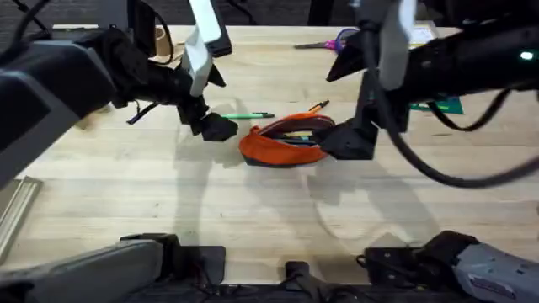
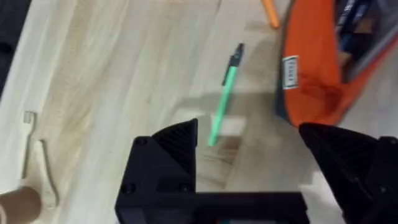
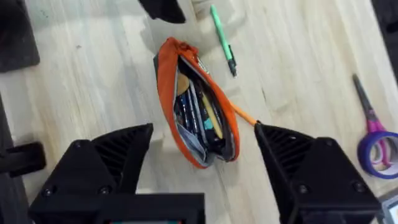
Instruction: Unzip the bag, pick up the pens from the table one at a time and place them inside, then zip the bag closed.
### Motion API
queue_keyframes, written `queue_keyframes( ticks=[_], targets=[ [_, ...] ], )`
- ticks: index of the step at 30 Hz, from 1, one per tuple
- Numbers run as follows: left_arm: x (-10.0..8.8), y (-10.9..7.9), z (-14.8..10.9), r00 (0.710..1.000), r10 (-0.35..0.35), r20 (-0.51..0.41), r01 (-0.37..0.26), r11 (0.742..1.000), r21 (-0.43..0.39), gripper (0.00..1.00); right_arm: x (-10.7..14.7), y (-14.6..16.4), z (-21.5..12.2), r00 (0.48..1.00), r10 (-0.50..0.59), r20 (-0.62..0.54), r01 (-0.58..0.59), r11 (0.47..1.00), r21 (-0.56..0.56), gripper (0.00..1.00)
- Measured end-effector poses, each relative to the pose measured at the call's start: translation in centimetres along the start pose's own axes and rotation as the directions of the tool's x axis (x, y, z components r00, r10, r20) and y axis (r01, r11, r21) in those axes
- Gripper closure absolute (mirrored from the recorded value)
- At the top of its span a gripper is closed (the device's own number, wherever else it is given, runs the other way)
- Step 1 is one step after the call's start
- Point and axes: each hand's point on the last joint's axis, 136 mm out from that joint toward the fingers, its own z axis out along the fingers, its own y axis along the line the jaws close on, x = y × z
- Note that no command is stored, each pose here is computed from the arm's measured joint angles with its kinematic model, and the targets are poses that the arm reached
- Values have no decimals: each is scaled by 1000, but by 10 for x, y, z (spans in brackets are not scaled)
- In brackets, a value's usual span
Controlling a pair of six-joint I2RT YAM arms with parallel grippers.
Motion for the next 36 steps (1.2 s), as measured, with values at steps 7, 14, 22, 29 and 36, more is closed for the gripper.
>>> queue_keyframes(
  ticks=[7,14,22,29,36],
  targets=[
    [18,27,13,1000,-9,-21,8,999,-51,9,-6,3,-19,999,-17,43,16,999,34,4],
    [19,43,17,996,-46,-83,45,999,-8,9,-4,6,-20,999,-14,37,13,999,29,4],
    [-4,66,23,995,-13,-95,15,1000,23,9,-4,6,-20,999,-14,37,13,999,29,4],
    [2,51,53,991,3,-132,11,994,108,9,-4,6,-20,999,-14,37,13,999,29,3],
    [18,41,76,986,-16,-165,45,984,172,8,-4,6,-20,999,-13,36,12,999,30,4]
  ],
)
